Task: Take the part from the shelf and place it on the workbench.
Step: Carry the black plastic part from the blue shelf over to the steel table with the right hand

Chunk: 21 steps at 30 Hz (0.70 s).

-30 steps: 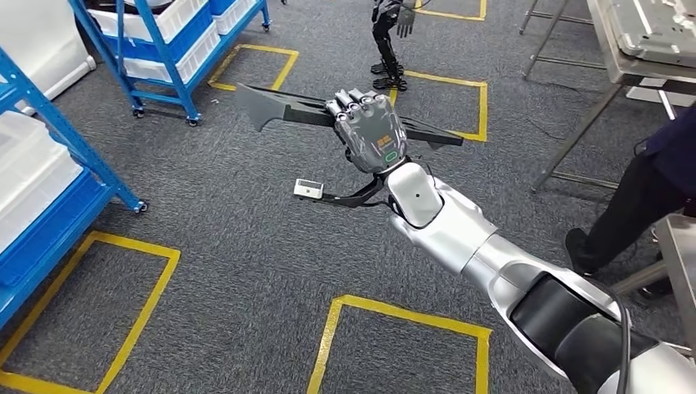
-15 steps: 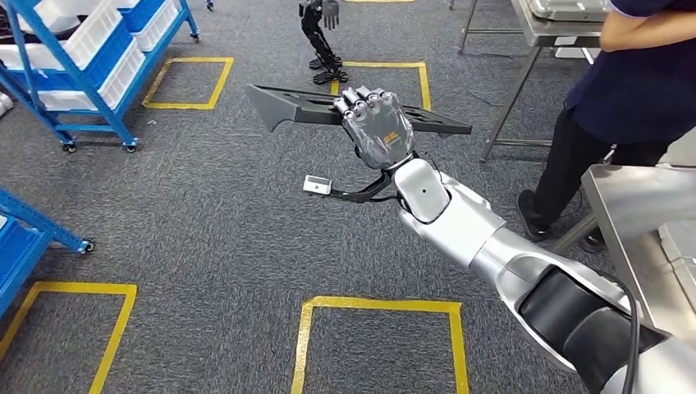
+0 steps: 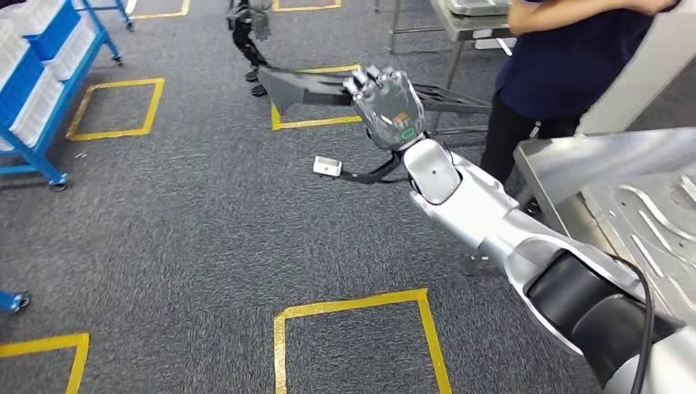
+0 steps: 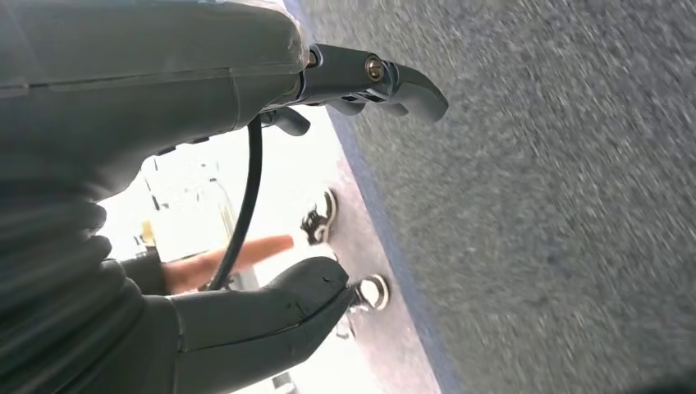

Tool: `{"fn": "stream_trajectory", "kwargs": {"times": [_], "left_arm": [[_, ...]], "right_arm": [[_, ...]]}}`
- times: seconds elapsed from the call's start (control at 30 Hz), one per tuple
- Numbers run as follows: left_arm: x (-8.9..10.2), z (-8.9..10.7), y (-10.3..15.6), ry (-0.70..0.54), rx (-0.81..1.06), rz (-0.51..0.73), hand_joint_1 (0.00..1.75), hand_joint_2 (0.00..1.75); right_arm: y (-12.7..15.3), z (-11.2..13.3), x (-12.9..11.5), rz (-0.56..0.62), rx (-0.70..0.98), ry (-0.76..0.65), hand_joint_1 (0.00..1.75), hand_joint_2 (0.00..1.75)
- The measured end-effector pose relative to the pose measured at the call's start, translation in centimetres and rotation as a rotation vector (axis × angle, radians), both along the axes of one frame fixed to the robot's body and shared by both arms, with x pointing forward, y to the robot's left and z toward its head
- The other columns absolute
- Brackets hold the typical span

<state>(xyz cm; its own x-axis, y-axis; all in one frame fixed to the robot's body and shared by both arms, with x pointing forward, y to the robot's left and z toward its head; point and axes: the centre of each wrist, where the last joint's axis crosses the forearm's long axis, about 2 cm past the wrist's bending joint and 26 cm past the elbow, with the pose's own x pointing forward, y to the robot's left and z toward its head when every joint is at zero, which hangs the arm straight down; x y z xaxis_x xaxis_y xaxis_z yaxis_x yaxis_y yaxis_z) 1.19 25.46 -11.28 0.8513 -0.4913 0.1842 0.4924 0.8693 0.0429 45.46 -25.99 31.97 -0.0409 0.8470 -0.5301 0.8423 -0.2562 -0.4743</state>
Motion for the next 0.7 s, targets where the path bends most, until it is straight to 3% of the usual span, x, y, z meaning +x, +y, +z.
{"fn": "stream_trajectory", "kwargs": {"times": [0.3, 0.7], "left_arm": [[0.0, 0.0, -0.2, -0.002, -0.003, 0.001, 0.0, 1.75], [0.2, 0.0, -0.2, -0.004, 0.004, 0.004, 0.0, 1.75]], "right_arm": [[-1.1, 1.4, 0.8, -0.052, -0.026, -0.015, 1.75, 1.75], [-2.5, 1.5, 1.5, -0.111, -0.04, -0.001, 1.75, 1.75]]}}
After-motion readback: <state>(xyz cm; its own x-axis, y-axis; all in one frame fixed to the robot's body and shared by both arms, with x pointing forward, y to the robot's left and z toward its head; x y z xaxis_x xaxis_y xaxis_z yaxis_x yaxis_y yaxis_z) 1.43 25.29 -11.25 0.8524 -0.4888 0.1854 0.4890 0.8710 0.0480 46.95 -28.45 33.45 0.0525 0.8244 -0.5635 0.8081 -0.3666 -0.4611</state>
